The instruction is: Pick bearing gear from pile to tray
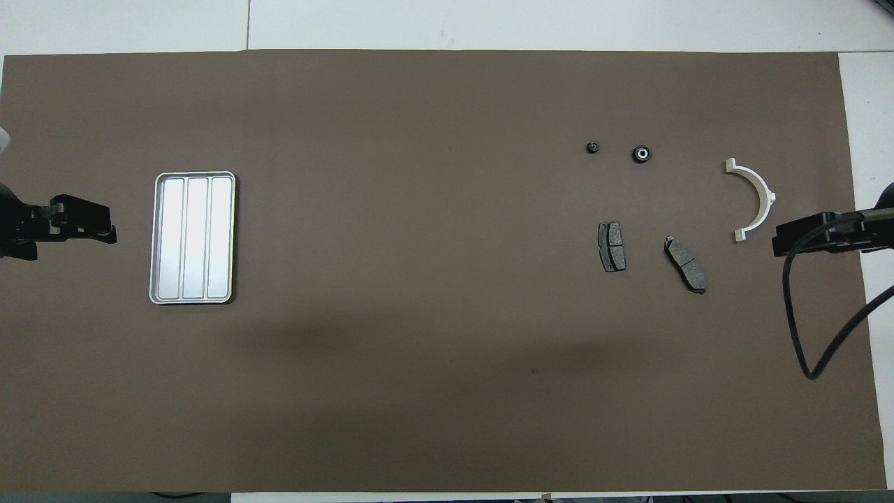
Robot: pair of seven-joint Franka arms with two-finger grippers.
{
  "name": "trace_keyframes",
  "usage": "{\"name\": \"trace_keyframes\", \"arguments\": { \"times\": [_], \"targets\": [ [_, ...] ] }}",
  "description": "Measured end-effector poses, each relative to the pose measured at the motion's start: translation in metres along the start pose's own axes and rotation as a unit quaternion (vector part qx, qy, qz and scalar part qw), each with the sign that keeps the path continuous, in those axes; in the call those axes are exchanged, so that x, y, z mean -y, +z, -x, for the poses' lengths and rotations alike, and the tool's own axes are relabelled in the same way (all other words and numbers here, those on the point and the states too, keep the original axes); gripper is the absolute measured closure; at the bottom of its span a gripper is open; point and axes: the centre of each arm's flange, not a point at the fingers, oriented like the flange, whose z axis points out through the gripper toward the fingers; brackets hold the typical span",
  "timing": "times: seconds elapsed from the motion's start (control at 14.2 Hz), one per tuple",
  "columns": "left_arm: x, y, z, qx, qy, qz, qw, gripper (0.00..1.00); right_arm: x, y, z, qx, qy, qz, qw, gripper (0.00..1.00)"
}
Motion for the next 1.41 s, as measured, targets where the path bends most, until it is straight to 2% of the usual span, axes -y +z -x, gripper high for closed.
{"name": "trace_keyframes", "arguments": {
  "times": [1.41],
  "targets": [
    [0.0,0.0,0.0,0.0,0.0,0.0,1.0,0.0,0.0085,-0.0069,0.0045,-0.012,-0.009,0.0,1.0,0.0]
  ]
}}
